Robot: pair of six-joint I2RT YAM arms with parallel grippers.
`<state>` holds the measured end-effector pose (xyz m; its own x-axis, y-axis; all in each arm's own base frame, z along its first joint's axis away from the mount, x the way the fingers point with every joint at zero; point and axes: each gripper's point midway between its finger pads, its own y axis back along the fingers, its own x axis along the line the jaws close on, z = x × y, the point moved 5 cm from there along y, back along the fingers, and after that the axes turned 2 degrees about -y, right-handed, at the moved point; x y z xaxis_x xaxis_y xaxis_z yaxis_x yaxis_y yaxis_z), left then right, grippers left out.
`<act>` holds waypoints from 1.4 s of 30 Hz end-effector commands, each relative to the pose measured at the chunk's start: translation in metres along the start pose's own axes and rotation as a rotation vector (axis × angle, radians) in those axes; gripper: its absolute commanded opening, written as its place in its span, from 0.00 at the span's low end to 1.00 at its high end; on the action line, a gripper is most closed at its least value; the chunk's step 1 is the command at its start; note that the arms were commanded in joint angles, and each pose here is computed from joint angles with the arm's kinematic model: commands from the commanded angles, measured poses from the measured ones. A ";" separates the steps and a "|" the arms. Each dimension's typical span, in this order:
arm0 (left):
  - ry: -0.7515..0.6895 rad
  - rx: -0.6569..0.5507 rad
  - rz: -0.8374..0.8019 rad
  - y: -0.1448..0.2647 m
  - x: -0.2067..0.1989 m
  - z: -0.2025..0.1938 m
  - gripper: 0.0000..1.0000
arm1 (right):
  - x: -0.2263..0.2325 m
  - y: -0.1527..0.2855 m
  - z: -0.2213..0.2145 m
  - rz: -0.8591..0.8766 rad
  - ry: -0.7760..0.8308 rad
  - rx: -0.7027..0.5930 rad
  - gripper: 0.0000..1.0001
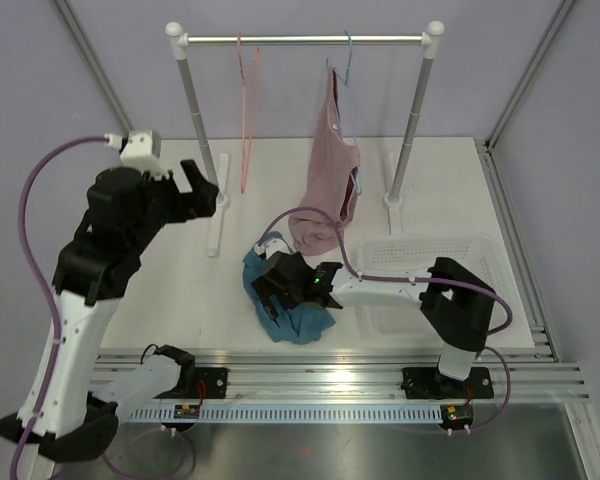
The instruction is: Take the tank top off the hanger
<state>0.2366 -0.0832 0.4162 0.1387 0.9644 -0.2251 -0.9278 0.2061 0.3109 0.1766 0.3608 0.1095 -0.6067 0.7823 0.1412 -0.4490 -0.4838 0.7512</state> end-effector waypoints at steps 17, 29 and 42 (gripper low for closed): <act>0.020 -0.083 0.104 0.036 0.064 -0.134 0.99 | 0.012 -0.032 -0.005 -0.049 0.043 -0.009 0.00; 0.043 -0.153 0.134 0.049 0.071 -0.129 0.99 | 0.015 0.136 0.093 0.075 -0.059 -0.340 0.00; 0.057 -0.169 0.173 0.053 0.076 -0.129 0.99 | -0.065 0.261 0.071 -0.156 -0.203 -0.440 0.00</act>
<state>0.1508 -0.0244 0.2869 -0.0192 0.9755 -0.2193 -0.9690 0.0359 0.2444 0.1458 0.2488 0.3409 -0.5171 0.8179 0.2523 -0.7109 -0.5745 0.4057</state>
